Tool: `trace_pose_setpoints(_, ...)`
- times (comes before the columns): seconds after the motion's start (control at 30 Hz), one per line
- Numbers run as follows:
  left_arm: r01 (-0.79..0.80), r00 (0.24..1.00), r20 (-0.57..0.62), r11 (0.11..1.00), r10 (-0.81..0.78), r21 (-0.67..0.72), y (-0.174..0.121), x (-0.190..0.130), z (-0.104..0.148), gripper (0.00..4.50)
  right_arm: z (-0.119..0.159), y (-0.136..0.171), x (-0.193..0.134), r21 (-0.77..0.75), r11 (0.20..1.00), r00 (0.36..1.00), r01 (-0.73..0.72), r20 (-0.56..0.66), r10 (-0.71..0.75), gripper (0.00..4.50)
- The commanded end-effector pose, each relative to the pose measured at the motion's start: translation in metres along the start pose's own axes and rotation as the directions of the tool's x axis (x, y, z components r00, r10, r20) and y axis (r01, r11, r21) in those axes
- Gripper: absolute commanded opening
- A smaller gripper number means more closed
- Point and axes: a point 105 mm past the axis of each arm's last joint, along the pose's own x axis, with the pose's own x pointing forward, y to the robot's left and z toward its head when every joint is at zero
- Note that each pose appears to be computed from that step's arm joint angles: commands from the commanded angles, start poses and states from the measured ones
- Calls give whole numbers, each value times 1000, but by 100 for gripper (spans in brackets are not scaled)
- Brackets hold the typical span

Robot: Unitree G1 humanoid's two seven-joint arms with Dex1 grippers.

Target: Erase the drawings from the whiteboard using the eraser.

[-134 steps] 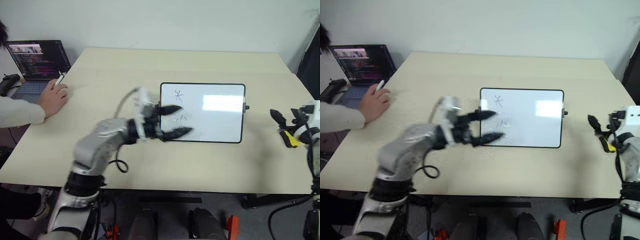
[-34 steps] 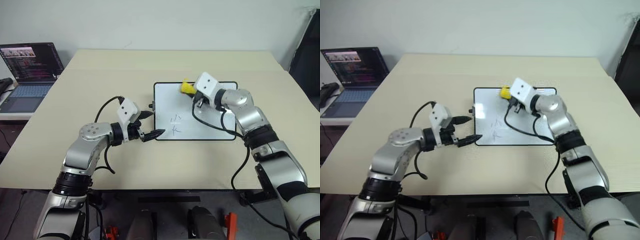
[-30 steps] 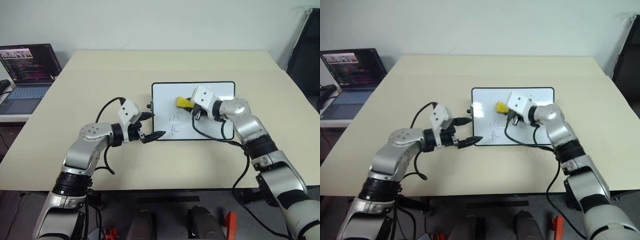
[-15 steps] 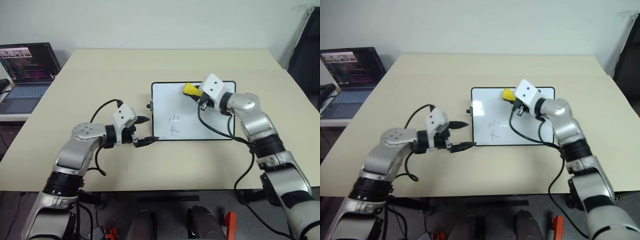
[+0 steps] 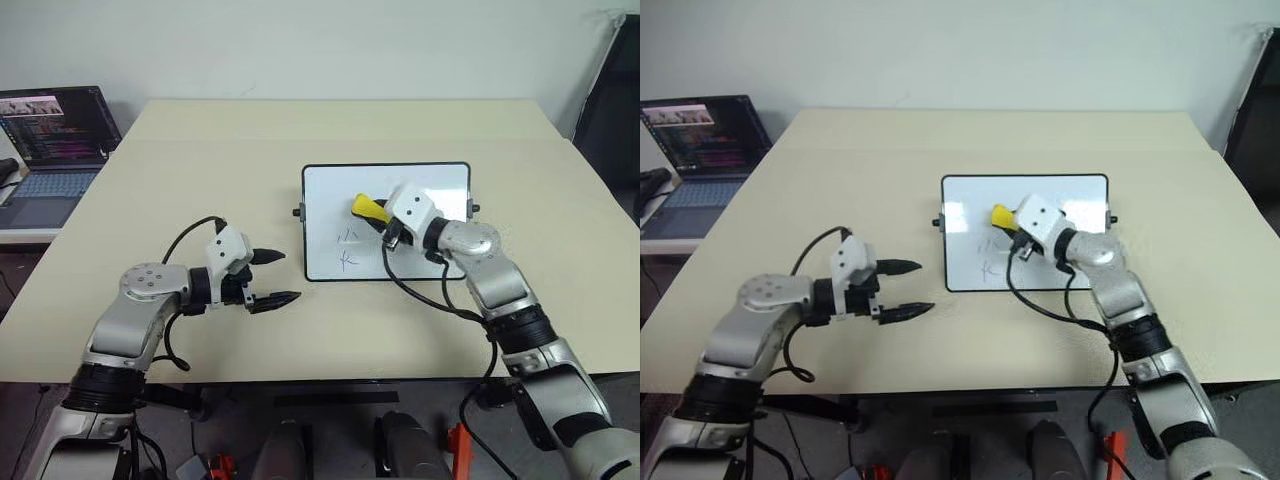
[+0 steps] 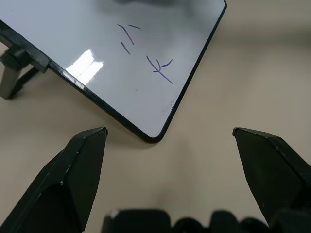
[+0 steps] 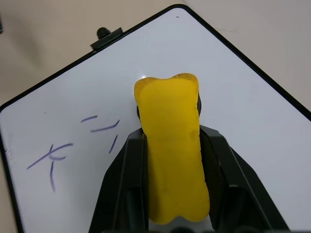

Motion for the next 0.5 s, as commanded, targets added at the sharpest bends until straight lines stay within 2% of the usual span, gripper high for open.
trace_pose_setpoints(0.03,-1,1000,23,1000,0,26,-2,3,7,450,1,3,10,-66,998,1000,5,-14,-6,107)
trace_pose_setpoints(0.2,-2,1000,-4,1000,2,8,-6,0,0,450,-32,33,9,-55,988,983,-147,-121,140,106)
trace_pose_setpoints(0.33,-7,1000,-1,1000,7,0,-6,-1,1,450,-39,51,5,-35,973,969,-230,-100,225,106)
trace_pose_setpoints(0.5,-8,1000,-2,1000,8,3,-4,-1,3,450,-39,42,8,-63,979,977,-195,-98,189,106)
